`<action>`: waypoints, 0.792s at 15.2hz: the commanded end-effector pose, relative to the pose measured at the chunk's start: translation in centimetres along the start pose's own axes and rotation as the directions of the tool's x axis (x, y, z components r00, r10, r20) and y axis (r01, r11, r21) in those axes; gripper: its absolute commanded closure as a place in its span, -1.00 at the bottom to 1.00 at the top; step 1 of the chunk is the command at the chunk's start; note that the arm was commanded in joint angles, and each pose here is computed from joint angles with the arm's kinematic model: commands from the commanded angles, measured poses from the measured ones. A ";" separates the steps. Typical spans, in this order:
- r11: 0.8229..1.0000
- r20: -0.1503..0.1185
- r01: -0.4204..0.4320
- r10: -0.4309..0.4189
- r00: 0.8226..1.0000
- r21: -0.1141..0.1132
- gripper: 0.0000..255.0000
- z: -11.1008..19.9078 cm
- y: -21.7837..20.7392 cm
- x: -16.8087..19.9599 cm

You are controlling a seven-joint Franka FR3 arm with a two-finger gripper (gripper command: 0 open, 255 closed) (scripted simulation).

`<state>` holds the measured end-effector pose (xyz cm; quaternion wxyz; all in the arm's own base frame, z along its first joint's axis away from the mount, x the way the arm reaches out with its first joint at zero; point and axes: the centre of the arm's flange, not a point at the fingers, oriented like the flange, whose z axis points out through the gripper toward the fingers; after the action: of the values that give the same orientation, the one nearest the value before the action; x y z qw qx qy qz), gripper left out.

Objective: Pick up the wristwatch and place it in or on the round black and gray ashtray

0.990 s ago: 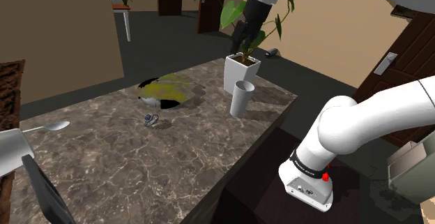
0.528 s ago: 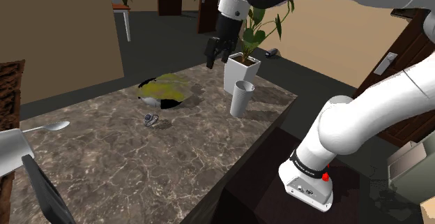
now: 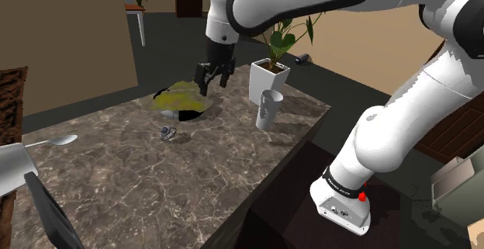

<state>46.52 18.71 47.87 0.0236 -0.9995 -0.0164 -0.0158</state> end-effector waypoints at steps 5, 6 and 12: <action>1.000 0.041 -0.008 0.008 0.999 -0.003 -1.00 5.3 -4.6 4.0; 1.000 0.048 -0.009 0.009 0.999 -0.004 -1.00 6.2 -5.4 4.6; 1.000 0.089 -0.016 0.016 0.996 -0.008 -1.00 11.9 -10.1 8.4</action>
<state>54.14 28.64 37.77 0.0197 -0.9994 -0.0101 0.0256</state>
